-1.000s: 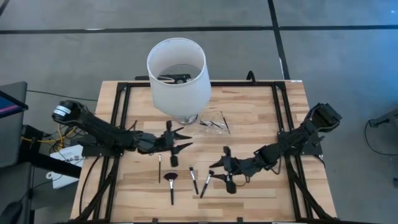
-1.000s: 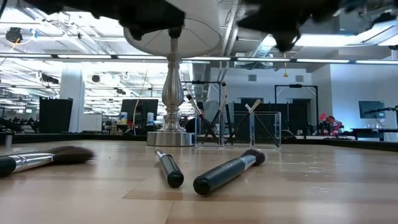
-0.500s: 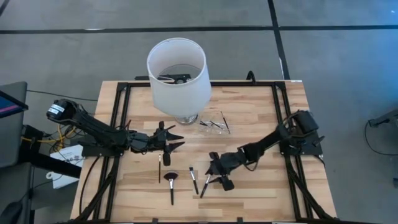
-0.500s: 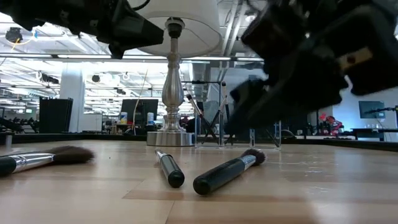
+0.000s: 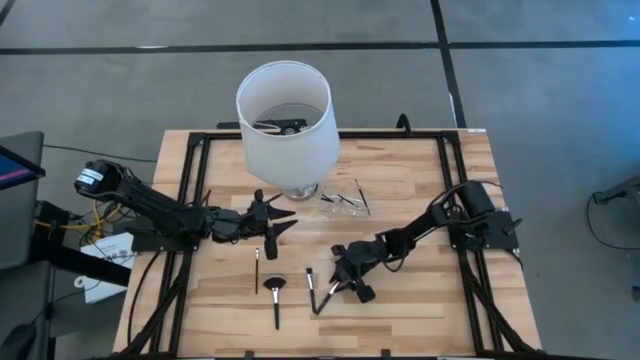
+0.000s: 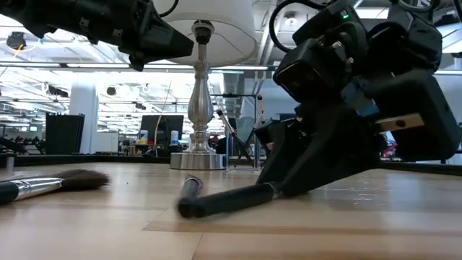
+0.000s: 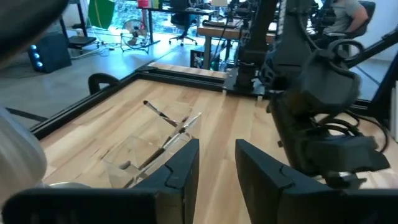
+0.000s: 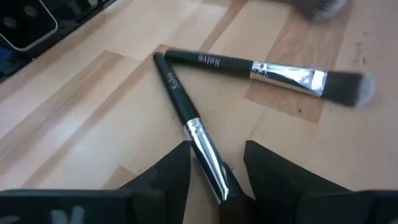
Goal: Put items in baskets/containers
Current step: Put the powder brush into the transparent organizer
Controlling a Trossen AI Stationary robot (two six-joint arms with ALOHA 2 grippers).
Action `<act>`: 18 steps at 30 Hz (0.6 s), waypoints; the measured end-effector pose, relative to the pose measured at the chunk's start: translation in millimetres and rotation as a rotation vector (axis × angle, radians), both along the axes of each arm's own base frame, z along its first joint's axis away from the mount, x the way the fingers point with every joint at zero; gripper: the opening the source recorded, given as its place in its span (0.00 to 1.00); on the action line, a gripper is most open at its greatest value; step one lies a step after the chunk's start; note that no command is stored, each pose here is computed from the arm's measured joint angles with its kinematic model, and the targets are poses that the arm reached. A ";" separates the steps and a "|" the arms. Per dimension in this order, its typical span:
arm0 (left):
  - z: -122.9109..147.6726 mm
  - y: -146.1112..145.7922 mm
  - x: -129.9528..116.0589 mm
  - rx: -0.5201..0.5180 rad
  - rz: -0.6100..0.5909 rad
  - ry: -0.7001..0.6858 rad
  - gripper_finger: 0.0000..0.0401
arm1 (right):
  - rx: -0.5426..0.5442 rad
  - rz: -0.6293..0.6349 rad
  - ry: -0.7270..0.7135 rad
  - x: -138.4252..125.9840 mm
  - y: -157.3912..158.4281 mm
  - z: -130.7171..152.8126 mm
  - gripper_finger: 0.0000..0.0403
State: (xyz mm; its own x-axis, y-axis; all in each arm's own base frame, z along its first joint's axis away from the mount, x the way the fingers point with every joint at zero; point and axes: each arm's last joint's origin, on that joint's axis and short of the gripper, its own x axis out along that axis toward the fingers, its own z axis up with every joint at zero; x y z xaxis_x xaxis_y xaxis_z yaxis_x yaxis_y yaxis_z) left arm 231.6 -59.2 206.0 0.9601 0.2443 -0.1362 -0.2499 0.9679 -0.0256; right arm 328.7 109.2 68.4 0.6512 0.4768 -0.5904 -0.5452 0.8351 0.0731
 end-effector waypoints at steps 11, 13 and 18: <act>0.0 3.4 1.6 -0.074 -0.017 -0.014 0.25 | 0.015 -0.036 0.022 0.2 -4.0 2.6 0.09; -0.2 1.8 1.9 -0.114 -0.068 -0.016 0.25 | 0.040 -0.057 0.033 0.2 -5.0 6.8 0.09; -0.1 -2.3 2.5 -0.205 -0.198 -0.014 0.25 | 0.053 -0.076 0.022 -3.3 -6.1 27.2 0.13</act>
